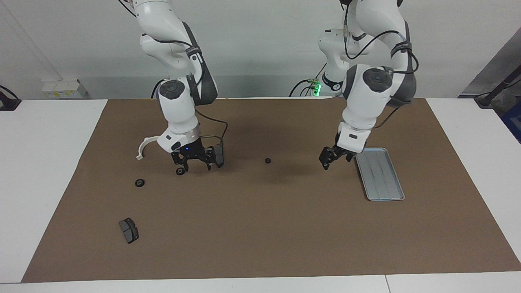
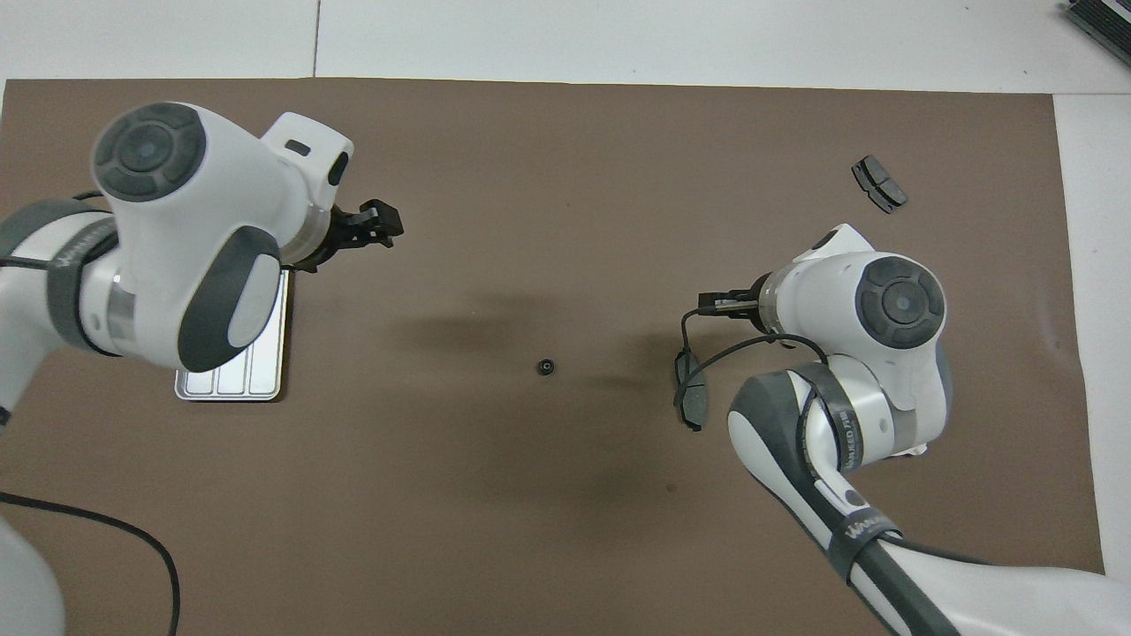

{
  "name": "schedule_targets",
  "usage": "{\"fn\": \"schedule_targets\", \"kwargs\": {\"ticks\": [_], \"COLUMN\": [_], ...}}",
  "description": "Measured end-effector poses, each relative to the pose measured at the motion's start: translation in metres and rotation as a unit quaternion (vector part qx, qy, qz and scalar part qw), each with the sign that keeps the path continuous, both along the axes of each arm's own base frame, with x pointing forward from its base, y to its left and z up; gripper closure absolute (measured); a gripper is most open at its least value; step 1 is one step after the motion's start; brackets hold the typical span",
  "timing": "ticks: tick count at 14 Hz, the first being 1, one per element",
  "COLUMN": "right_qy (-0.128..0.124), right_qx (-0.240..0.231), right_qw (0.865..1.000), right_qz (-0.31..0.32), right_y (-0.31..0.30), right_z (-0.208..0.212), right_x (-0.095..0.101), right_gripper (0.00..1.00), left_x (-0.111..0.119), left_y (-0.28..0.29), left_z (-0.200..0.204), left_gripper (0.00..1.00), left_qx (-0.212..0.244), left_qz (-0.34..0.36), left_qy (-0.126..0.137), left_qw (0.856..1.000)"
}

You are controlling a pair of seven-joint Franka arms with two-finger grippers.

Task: Place bearing gear from tray to pile
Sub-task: 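Place the gear with the right gripper while the left gripper withdraws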

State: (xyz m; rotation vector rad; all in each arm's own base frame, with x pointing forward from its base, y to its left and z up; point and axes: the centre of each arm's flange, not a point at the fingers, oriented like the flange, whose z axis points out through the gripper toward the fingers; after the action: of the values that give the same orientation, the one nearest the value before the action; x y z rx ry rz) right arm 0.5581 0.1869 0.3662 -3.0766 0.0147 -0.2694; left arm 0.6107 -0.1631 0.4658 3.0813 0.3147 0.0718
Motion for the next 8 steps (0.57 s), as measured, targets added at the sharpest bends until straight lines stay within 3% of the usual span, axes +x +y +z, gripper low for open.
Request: {"fn": "schedule_targets", "kwargs": {"ticks": [4,8], "right_qy": [0.002,0.008], "right_qx": [0.016,0.023], "right_qw": [1.000,1.000], "right_qz": [-0.005,-0.010], "right_y": [0.091,0.139], "right_z": [0.009,-0.001], "right_x": [-0.015,-0.025], "right_gripper": [0.13,0.15], "left_x": [0.009,0.005], "left_y": [0.088,0.131], "left_z": [0.033,0.074], "left_gripper": [0.00,0.00], "left_qx": [0.010,0.014], "left_qz": [-0.060,-0.080], "left_qy": [0.045,0.073], "left_qw": [0.997,0.994]}}
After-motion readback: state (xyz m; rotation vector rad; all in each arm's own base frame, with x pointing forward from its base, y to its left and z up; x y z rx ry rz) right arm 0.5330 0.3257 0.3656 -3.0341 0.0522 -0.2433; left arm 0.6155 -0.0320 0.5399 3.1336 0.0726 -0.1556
